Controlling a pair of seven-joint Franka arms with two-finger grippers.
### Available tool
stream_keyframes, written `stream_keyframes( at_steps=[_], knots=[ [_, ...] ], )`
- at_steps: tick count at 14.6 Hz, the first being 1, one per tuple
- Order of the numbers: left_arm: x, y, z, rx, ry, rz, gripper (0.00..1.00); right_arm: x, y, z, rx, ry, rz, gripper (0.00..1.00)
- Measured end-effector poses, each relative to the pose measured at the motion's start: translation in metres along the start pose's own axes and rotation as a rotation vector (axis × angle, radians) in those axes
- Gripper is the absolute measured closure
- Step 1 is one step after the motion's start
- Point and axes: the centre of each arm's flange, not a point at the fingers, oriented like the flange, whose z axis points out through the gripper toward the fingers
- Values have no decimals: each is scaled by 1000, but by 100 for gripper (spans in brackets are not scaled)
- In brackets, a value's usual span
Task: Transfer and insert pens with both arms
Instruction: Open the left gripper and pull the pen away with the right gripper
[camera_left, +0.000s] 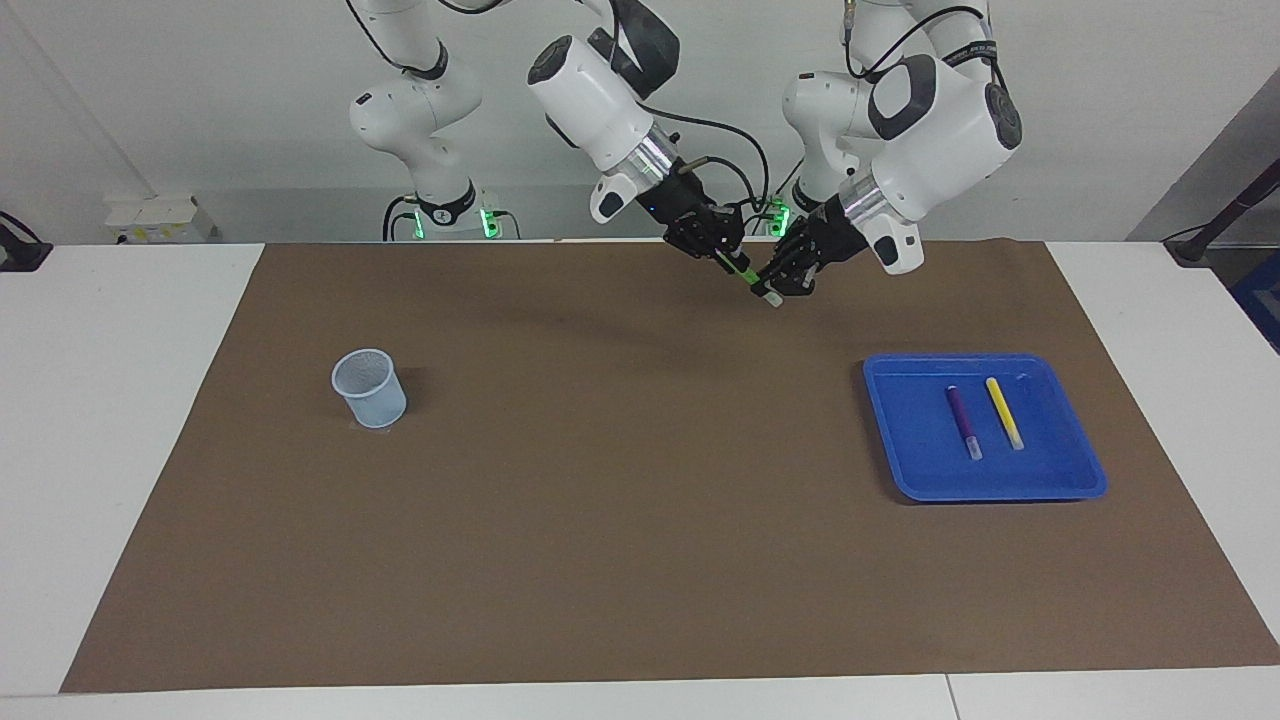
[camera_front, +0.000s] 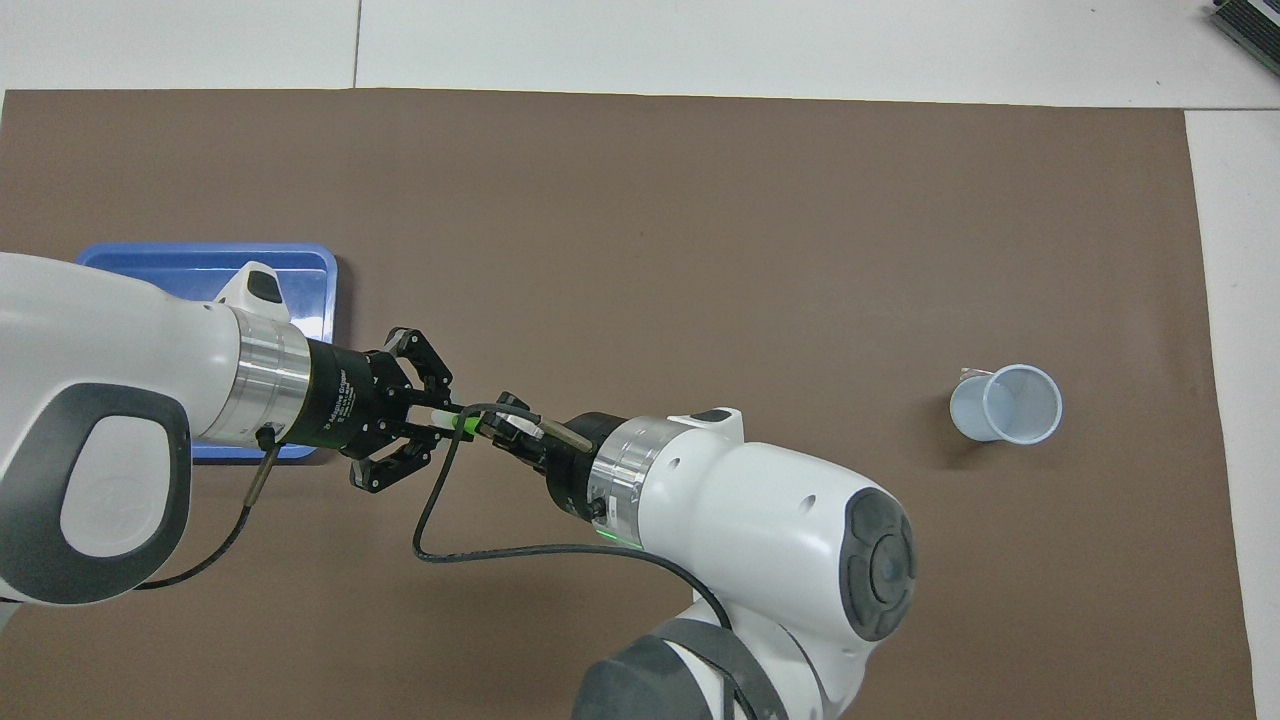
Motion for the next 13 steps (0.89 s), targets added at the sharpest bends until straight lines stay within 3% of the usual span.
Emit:
stream_keyframes(
  at_steps=[1,4,6,8,13],
  knots=[
    [-1,0,0,1,0,3,76,7,4,0,-20,-12,-34,82],
    [-2,-1,0,-1,1,11,41,46,21,-10,-85,-38,-136,82],
    [-1,-1,-1,-1,4,26,20,67,34,-20,-172,-61,-230,82],
    [4,-2,-3,11,72,64,1,81,46,-36,-290,-102,-341,82],
    [15,-5,-16,43,292,160,0,113,91,-98,-585,-250,-654,82]
  ],
)
